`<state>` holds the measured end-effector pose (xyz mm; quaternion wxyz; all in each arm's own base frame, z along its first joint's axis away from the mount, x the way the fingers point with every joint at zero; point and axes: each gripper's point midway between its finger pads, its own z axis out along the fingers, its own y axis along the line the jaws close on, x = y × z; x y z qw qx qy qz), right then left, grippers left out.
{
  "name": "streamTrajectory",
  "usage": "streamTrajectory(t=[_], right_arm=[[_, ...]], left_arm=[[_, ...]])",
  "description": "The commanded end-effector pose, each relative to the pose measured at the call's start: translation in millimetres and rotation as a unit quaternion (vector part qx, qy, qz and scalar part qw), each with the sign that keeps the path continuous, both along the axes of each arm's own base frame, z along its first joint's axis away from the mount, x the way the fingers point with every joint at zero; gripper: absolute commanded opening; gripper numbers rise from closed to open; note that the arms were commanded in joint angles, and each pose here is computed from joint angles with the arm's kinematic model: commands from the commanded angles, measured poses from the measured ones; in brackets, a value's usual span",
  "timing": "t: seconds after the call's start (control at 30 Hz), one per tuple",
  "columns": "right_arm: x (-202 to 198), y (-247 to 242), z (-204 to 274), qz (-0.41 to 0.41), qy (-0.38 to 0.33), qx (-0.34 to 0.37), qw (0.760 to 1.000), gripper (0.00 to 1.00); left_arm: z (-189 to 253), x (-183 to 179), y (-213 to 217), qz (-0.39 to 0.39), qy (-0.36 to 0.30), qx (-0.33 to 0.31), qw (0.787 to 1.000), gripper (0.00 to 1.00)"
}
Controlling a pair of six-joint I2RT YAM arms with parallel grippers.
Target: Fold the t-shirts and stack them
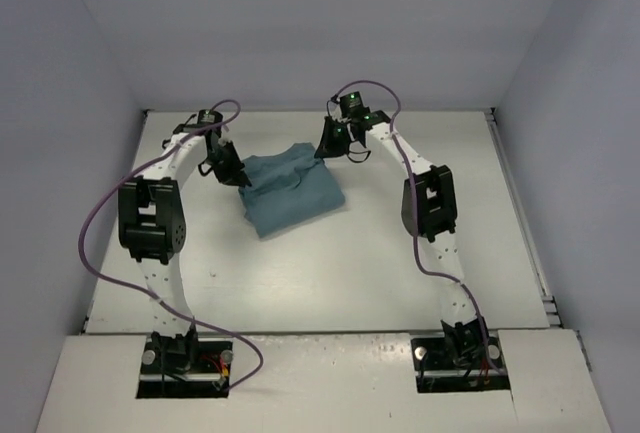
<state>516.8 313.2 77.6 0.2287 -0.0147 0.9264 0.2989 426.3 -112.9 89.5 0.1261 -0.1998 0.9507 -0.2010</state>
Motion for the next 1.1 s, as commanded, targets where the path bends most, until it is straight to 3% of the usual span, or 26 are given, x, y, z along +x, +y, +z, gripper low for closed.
streamTrajectory(t=[0.0, 0.33, 0.57, 0.67, 0.7, 0.77, 0.97, 1.03, 1.07], right_arm=[[28.8, 12.4, 66.9, 0.022, -0.091, 0.042, 0.995, 0.03], [57.4, 26.9, 78.1, 0.028, -0.146, 0.069, 0.986, 0.07], [85.2, 45.4, 87.0, 0.016, -0.213, 0.126, 0.969, 0.21], [98.0, 50.2, 90.8, 0.008, -0.241, 0.141, 0.96, 0.45], [101.4, 50.1, 92.9, 0.007, -0.25, 0.143, 0.958, 0.49], [104.5, 46.7, 101.7, 0.009, -0.27, 0.135, 0.953, 0.51], [90.8, 16.0, 142.1, 0.023, -0.333, 0.061, 0.941, 0.57], [75.0, 6.8, 157.9, 0.034, -0.345, 0.044, 0.937, 0.57], [66.5, 2.2, 144.2, 0.039, -0.333, 0.029, 0.942, 0.57]], left_arm=[[65.6, 33.5, -2.7, 0.002, -0.11, -0.021, 0.994, 0.0], [56.1, 57.5, 5.5, 0.024, -0.127, -0.018, 0.991, 0.0], [59.3, 96.1, 31.3, 0.072, -0.18, -0.018, 0.981, 0.01], [56.4, 115.8, 39.9, 0.087, -0.199, -0.033, 0.976, 0.27], [57.6, 123.2, 52.7, 0.101, -0.207, -0.037, 0.972, 0.37], [65.7, 130.6, 63.1, 0.107, -0.224, -0.038, 0.968, 0.48], [124.7, 122.6, 74.7, 0.056, -0.299, 0.024, 0.952, 0.52], [131.4, 110.5, 74.3, 0.044, -0.3, 0.055, 0.951, 0.52], [129.5, 102.4, 64.6, 0.03, -0.294, 0.071, 0.953, 0.52]])
